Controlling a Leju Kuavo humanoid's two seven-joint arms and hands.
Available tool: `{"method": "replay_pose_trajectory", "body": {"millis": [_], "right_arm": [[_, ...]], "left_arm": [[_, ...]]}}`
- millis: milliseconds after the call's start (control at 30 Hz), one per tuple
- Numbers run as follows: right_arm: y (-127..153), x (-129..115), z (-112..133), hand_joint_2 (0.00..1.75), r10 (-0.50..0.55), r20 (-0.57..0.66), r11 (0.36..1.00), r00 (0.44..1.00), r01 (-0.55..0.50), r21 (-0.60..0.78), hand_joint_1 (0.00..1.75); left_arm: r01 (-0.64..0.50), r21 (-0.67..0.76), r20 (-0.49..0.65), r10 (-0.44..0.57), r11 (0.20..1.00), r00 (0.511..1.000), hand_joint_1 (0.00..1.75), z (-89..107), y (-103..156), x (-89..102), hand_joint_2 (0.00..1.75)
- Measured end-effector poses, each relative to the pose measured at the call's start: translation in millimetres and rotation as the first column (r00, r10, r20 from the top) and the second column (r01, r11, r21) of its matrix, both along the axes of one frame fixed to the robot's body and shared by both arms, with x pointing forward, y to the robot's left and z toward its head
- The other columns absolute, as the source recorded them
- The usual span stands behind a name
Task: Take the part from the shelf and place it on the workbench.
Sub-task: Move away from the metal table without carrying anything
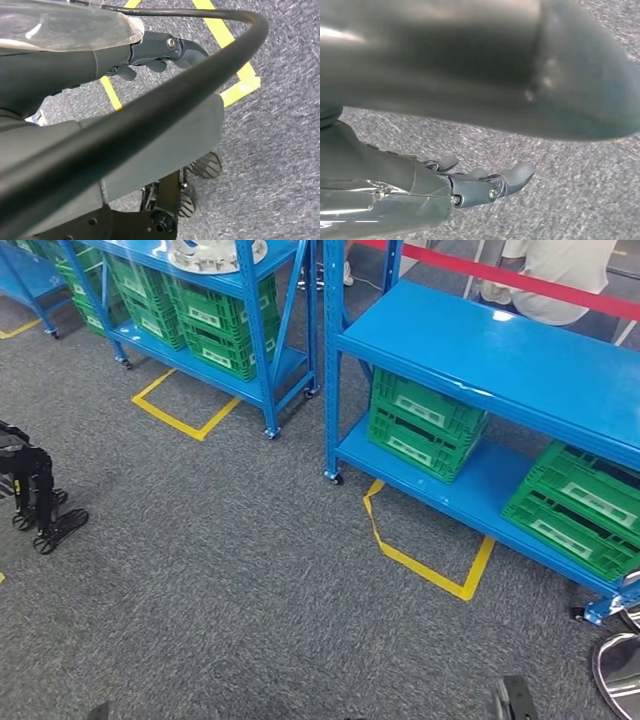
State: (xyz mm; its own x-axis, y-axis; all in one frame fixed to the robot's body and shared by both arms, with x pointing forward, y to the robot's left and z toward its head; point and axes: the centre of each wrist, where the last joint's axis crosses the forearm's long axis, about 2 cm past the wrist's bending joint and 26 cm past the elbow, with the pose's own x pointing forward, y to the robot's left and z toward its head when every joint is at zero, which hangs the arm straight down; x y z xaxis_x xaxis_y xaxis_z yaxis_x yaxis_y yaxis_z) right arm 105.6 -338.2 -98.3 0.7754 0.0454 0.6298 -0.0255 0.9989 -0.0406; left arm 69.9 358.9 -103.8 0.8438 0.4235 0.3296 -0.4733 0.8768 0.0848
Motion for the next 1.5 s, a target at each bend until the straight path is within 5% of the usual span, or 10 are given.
{"method": "replay_pose_trajectory", "body": {"millis": [1500], "right_arm": [[-0.3, 0.5, 0.2, 0.00, -0.032, 0.005, 0.999, 0.999, 0.032, 0.022, 0.00]], "left_arm": [[-0.002, 0.001, -0.003, 0.002, 1.000, 1.000, 0.00, -0.4, -3.3, 0.0, 0.00]]}}
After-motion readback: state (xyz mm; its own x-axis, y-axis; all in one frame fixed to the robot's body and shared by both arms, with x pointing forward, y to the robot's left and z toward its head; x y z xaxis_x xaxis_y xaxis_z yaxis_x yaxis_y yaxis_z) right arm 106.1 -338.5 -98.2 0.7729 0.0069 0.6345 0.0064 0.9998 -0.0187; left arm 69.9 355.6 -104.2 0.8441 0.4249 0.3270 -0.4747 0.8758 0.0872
